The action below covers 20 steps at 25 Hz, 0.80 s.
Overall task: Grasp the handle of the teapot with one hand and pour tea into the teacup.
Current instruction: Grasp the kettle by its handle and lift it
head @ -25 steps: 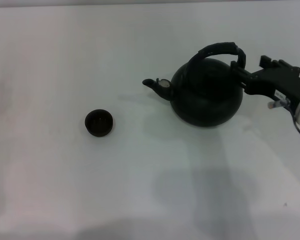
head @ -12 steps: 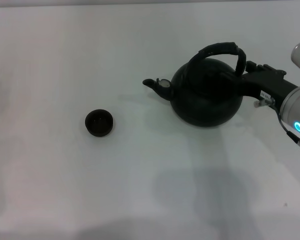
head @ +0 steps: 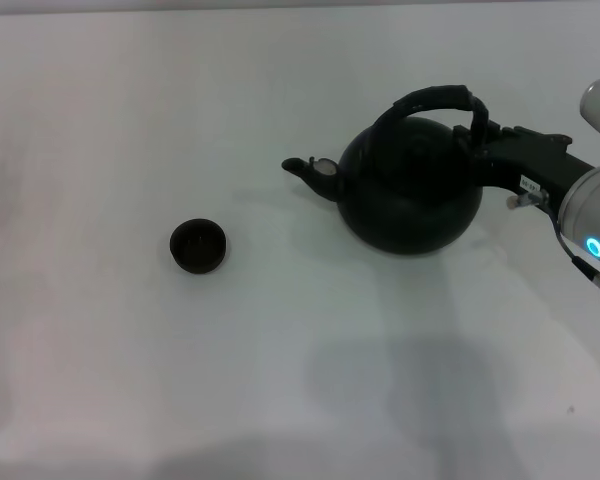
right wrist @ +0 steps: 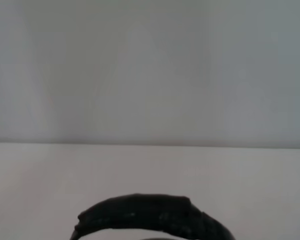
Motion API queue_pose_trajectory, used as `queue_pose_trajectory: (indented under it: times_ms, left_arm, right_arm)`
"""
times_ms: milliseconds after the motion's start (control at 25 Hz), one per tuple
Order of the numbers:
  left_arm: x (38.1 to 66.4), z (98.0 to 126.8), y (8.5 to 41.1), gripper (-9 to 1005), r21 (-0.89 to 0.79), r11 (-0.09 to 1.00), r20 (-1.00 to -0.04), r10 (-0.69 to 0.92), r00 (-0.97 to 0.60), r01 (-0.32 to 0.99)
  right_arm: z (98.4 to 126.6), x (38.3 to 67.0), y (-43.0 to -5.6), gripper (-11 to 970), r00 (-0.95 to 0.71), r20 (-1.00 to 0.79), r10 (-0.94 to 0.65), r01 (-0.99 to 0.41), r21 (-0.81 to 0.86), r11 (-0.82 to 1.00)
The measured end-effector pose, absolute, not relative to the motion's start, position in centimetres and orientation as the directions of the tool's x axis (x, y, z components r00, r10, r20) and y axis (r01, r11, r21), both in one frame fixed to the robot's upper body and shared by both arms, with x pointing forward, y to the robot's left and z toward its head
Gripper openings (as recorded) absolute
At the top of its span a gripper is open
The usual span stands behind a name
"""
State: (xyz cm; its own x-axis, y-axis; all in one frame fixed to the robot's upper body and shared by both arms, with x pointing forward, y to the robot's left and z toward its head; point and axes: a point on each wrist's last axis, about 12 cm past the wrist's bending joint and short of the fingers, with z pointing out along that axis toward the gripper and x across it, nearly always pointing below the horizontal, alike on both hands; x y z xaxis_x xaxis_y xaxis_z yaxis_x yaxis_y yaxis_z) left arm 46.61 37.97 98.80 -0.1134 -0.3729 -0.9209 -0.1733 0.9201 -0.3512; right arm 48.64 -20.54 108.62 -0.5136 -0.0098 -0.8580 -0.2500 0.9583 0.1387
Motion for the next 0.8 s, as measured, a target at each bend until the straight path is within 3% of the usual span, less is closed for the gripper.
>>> queue_pose_trajectory:
  times_ms: [80,800]
  left_arm:
    - [46.72,98.86,37.96,875,-0.350,0.921,-0.922,-0.371,-0.112,-0.171]
    - [47.22,99.11,37.99,876,-0.351,0.921,-0.923,-0.370,-0.105,-0.168]
  right_arm:
    - [108.65,48.71,-20.44,353,-0.509,-0.861,0.003,-0.245,0.149,0.958]
    - [109.20,48.97,-20.10,171,-0.478,-0.878,-0.041,-0.277,0.107,0.955]
